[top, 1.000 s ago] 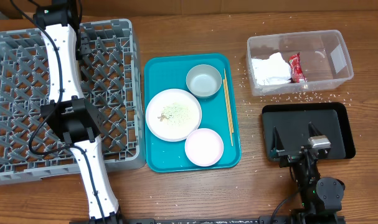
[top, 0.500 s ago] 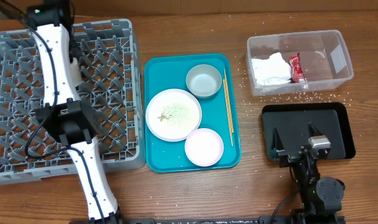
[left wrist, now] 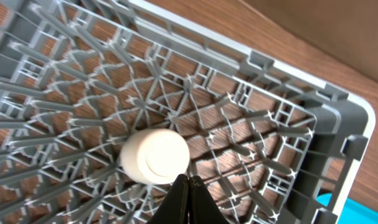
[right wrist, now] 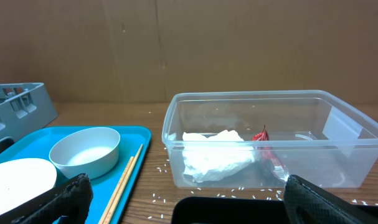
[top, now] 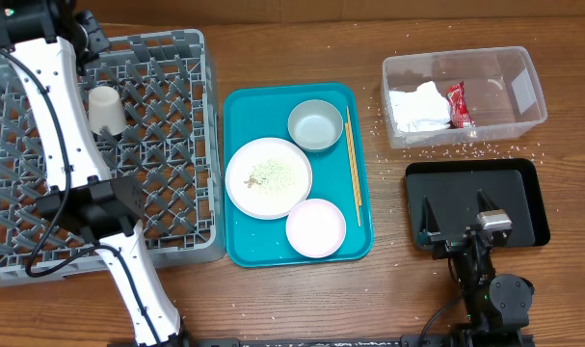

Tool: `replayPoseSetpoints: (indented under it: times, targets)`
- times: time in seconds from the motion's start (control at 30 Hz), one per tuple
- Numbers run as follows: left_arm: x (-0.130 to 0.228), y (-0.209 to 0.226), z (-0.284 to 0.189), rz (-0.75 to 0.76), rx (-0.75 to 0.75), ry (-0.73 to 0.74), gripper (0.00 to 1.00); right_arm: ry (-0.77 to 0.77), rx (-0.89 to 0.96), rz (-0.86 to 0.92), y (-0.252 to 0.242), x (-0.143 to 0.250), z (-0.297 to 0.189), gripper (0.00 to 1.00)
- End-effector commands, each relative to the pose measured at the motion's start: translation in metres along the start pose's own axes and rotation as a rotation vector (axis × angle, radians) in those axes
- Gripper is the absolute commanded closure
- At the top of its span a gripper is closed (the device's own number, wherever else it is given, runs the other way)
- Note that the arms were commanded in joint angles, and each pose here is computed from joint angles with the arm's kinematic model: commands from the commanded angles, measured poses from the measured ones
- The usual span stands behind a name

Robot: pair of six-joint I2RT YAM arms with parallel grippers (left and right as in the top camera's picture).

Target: Sort waste into correct bins and load items into the dishwasher

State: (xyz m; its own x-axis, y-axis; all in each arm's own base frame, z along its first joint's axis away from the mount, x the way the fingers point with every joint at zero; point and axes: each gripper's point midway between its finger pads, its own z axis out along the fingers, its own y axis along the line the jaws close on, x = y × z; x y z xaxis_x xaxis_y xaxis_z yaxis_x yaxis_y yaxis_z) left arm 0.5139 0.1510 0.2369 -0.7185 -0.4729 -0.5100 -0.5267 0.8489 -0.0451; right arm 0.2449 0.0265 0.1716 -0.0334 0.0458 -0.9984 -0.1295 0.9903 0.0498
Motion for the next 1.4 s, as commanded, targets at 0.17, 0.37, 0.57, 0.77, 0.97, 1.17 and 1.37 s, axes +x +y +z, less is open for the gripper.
replayPoseSetpoints:
  times: [0.17, 0.37, 0.57, 0.77, 0.97, 1.17, 1.37]
  targets:
    - [0.033, 0.017, 0.067, 0.013, -0.066, 0.171, 0.96, -0.007, 0.017, -0.002, -0.003, 0.001, 0.0, 0.0]
    - [0.041, 0.034, 0.069, -0.011, -0.09, 0.215, 0.96, -0.007, 0.017, -0.002, -0.003, 0.001, 0.0, 0.0]
    - [0.046, 0.042, 0.076, -0.024, -0.091, 0.248, 0.96, -0.007, 0.017, -0.001, -0.003, 0.001, 0.0, 0.0]
    - [0.057, 0.043, 0.091, -0.011, -0.088, 0.292, 0.96, -0.007, 0.017, -0.001, -0.003, 0.001, 0.0, 0.0]
    - [0.059, 0.045, 0.095, -0.007, -0.097, 0.295, 0.96, -0.007, 0.017, -0.002, -0.003, 0.001, 0.0, 0.0]
    - [0.065, 0.085, 0.087, -0.083, -0.298, 0.308, 0.96, -0.007, 0.017, -0.001, -0.003, 0.001, 0.0, 0.0]
    - [0.06, 0.097, 0.071, -0.173, -0.326, 0.283, 0.96, -0.007, 0.017, -0.002, -0.003, 0.001, 0.0, 0.0]
